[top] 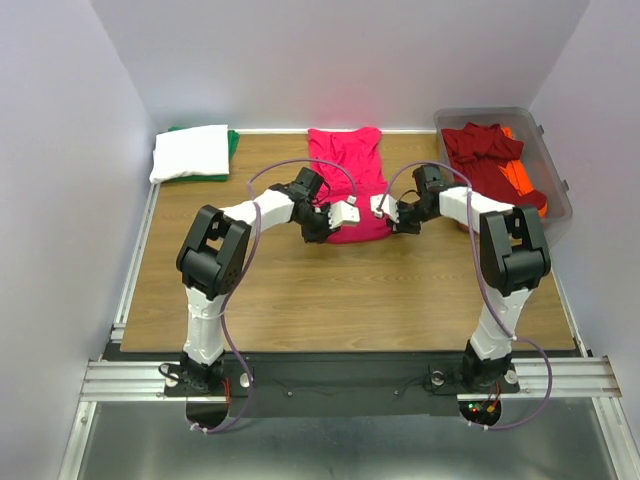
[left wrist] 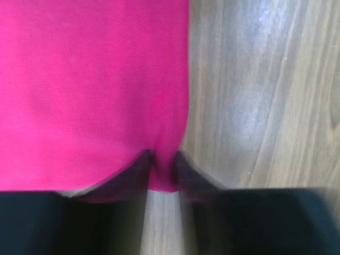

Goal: Fold and stack the t-shirts
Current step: Fold the tshirt

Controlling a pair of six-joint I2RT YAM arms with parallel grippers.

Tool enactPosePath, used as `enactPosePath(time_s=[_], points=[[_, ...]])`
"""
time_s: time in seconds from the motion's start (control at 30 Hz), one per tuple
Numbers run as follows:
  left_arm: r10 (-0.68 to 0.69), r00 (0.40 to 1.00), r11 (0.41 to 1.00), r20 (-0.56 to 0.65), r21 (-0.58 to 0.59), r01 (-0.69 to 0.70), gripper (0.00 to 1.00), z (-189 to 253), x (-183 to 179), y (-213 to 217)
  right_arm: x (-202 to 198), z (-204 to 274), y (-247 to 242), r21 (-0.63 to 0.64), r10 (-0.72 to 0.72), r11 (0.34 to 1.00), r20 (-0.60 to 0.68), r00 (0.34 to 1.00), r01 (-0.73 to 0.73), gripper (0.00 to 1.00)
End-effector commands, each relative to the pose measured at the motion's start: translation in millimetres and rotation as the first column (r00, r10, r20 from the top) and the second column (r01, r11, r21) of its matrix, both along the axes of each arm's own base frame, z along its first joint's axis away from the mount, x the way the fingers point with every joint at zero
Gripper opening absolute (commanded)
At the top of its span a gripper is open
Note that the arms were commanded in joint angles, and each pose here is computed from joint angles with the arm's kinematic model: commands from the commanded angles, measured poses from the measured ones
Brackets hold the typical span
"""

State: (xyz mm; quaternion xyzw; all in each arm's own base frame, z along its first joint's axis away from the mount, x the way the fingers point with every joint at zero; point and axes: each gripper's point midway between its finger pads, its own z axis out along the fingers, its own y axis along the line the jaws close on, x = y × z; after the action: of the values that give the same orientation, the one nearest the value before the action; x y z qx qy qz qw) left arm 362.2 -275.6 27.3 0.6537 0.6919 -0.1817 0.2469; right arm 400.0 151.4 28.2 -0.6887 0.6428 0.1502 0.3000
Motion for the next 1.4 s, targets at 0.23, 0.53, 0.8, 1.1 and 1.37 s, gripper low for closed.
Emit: enactPosePath(time_s=[0.23,0.53,0.8,1.1,1.37], points=[[-0.003,0.998,1.000,-0.065,-0.004,0.003,0.00,23,-31,17,-26,34,5,0.021,-0.080,0.996,-0.045,0.996,0.081,0.01],[-0.014,0.998,0.997,-0.059,-0.080,0.009,0.00,79,-50,24,-43,90,6,0.071,-0.191,0.977,-0.101,0.976,0.199,0.01],[-0.101,0.985,0.992,-0.139,-0.093,0.088,0.00,87,-114,37,-115,106,5,0.069,-0.114,0.989,-0.213,0.970,0.132,0.01],[-0.231,0.934,0.971,-0.272,-0.132,0.202,0.00,104,-199,45,-206,119,-9,0.065,0.013,0.998,-0.270,0.963,0.004,0.00],[-0.194,0.924,0.974,-0.330,-0.179,0.141,0.00,145,-178,44,-157,143,-1,0.059,-0.114,0.989,-0.268,0.957,0.134,0.01]])
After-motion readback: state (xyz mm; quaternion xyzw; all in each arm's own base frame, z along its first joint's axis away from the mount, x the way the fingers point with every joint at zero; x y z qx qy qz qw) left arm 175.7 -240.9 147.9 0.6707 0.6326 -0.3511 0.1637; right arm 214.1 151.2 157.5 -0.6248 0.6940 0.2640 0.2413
